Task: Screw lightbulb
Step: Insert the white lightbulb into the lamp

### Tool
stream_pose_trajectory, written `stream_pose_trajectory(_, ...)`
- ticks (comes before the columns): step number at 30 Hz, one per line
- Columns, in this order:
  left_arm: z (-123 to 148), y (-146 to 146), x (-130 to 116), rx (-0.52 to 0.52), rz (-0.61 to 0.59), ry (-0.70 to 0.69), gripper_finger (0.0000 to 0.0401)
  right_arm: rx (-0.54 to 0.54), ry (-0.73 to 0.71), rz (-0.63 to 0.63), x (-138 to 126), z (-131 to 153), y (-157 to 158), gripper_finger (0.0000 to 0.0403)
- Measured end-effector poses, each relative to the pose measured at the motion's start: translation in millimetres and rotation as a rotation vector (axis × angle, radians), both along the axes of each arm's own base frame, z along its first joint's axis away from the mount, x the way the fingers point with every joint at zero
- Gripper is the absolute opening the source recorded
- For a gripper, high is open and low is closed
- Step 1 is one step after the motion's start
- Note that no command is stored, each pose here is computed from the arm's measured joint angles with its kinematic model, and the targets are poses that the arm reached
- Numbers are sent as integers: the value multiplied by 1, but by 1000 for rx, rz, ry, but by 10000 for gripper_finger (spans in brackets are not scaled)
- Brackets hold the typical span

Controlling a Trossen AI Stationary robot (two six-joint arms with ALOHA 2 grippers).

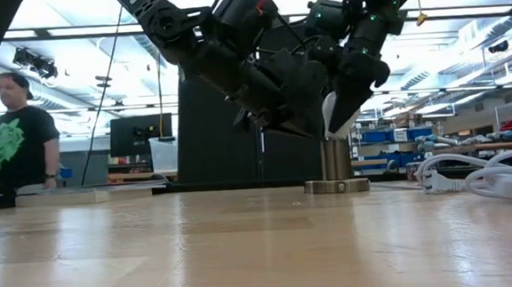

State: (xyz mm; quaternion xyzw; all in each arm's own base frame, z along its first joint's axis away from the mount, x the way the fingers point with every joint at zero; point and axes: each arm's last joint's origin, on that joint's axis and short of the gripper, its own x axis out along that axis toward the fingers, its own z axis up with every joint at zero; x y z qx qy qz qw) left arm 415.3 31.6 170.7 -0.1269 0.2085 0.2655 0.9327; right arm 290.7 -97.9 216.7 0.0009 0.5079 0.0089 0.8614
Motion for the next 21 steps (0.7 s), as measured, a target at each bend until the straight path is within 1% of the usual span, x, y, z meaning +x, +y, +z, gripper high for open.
stream_pose_trajectory(3, -1, 0, -1, 0, -1, 11, 51, 3, -3, 2, 0, 1, 0, 273)
stream_pose_trajectory(5, -4, 0, -2, -3, -9, 48, 51, 16, -8, 10, 0, 1, 1, 284)
stream_pose_trajectory(9, -8, -2, -4, -44, -72, 90, 51, 22, -13, 17, 0, 1, 1, 298)
stream_pose_trajectory(14, -19, -3, 3, 3, -123, 89, 51, 35, -34, 31, 1, 2, 1, 295)
stream_pose_trajectory(16, -23, -3, 3, -6, -143, 99, 51, 41, -41, 44, 2, 2, 1, 295)
stream_pose_trajectory(18, -27, -2, 6, 0, -141, 89, 51, 36, -42, 71, 1, 2, 2, 295)
stream_pose_trajectory(21, -31, -2, 4, 11, -146, 114, 51, 25, -31, 102, 1, 0, 2, 293)
